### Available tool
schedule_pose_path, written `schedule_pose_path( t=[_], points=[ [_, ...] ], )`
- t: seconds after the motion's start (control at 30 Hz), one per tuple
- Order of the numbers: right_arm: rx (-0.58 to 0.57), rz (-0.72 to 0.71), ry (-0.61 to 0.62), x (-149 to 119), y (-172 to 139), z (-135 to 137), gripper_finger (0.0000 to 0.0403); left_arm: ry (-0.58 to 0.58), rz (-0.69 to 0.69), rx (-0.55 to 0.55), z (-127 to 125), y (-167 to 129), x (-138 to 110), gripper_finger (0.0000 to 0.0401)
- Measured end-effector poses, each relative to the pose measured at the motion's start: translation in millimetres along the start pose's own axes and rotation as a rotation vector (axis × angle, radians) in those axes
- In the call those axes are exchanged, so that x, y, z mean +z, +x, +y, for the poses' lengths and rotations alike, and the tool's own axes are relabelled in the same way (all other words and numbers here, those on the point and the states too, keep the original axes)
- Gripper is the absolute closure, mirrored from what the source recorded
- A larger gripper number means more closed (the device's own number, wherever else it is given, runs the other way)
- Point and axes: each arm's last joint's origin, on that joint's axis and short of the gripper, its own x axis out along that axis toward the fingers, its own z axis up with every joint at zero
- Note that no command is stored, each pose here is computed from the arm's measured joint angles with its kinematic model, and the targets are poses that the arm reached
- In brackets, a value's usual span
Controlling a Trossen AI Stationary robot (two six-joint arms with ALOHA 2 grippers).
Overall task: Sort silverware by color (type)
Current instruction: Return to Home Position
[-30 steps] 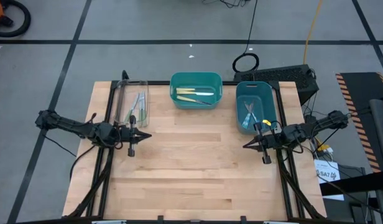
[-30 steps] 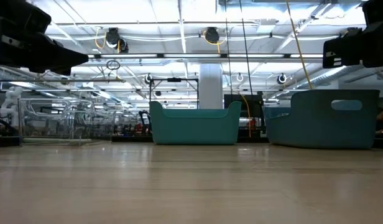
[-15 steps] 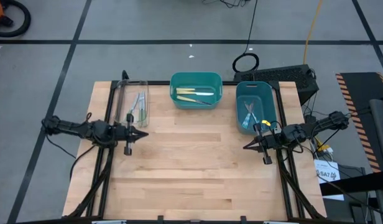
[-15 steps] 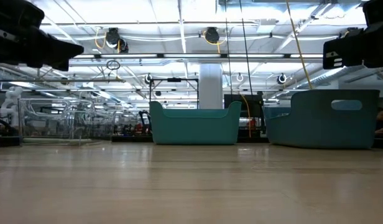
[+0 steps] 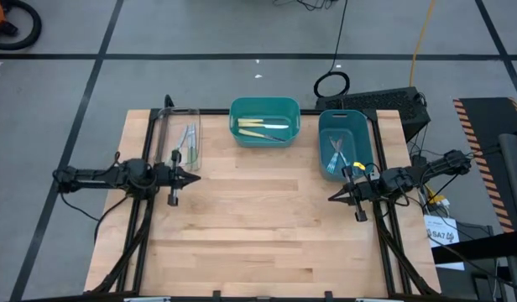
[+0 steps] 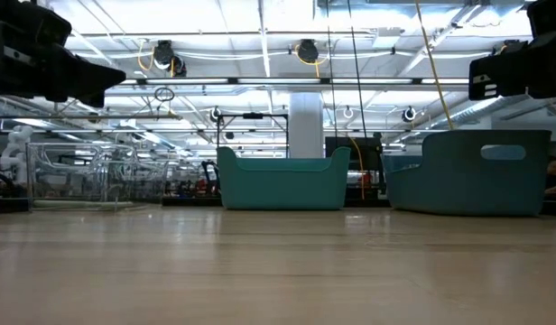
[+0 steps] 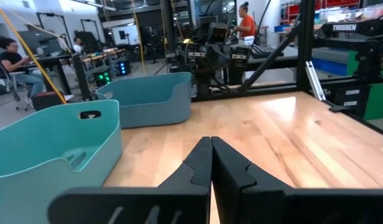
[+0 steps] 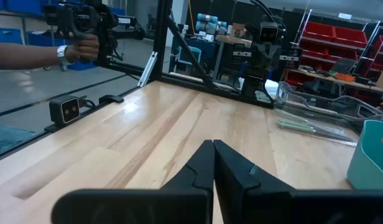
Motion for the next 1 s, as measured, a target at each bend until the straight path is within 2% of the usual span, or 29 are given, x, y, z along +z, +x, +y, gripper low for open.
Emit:
schedule_pose_path(
  t=[0.6, 1.0],
  points=[
    [-0.028, 0.0, 0.001, 0.3, 0.0, -0.9, 0.0403, -0.003, -0.001, -0.006, -0.3, 0.0, 0.0, 0.0398],
    [-0.057, -0.036, -0.059, 3.0, -2.7, -3.7, 0.0403, 0.007, -0.009, -0.04, -2.0, 0.1, 0.0, 0.0398]
  ],
)
